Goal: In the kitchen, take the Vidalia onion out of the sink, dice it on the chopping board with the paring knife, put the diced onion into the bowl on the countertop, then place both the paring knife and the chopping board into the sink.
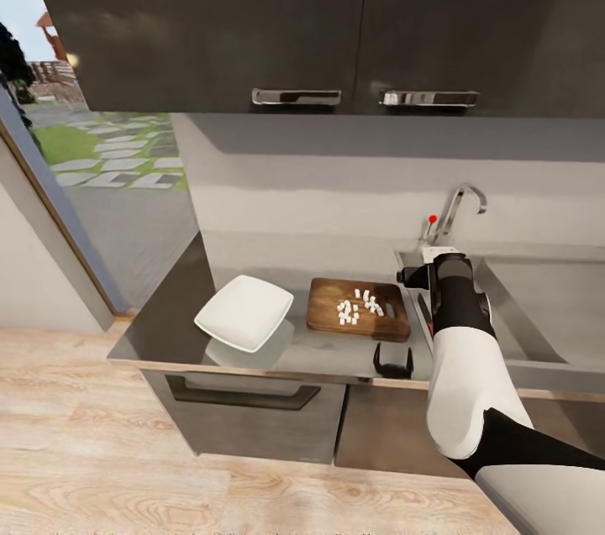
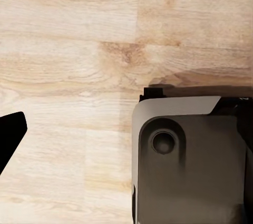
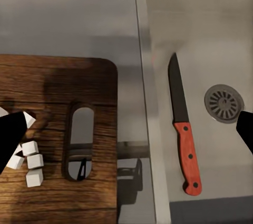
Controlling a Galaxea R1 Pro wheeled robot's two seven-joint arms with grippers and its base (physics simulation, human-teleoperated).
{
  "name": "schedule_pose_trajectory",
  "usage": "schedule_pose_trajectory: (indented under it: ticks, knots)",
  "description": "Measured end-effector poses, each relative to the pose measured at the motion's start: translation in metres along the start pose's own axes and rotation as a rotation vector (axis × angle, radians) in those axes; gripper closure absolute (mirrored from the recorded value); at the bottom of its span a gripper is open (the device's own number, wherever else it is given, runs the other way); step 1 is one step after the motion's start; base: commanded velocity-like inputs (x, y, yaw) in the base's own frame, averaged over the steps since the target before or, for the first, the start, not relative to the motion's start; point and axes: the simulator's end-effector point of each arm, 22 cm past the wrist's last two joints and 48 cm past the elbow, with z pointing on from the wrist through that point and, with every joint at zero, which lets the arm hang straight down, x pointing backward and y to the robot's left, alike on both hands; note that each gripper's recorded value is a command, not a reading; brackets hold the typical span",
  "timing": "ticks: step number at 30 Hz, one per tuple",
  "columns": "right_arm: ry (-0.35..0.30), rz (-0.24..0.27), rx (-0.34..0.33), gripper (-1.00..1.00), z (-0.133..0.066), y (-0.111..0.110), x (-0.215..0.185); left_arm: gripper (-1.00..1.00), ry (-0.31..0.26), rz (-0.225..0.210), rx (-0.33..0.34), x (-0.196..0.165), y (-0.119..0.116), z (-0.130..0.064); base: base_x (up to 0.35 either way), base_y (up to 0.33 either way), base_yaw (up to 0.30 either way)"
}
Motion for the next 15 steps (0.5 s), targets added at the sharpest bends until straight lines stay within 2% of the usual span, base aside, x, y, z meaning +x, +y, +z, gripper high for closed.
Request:
schedule_pose_trajectory:
  ticks: [15]
  knots:
    - [0.025, -0.004, 0.0, -1.0, 0.013, 0.002, 0.012, -1.0, 0.024, 0.002, 0.002, 0.01, -0.002, 0.002, 0.0, 0.0, 0.0]
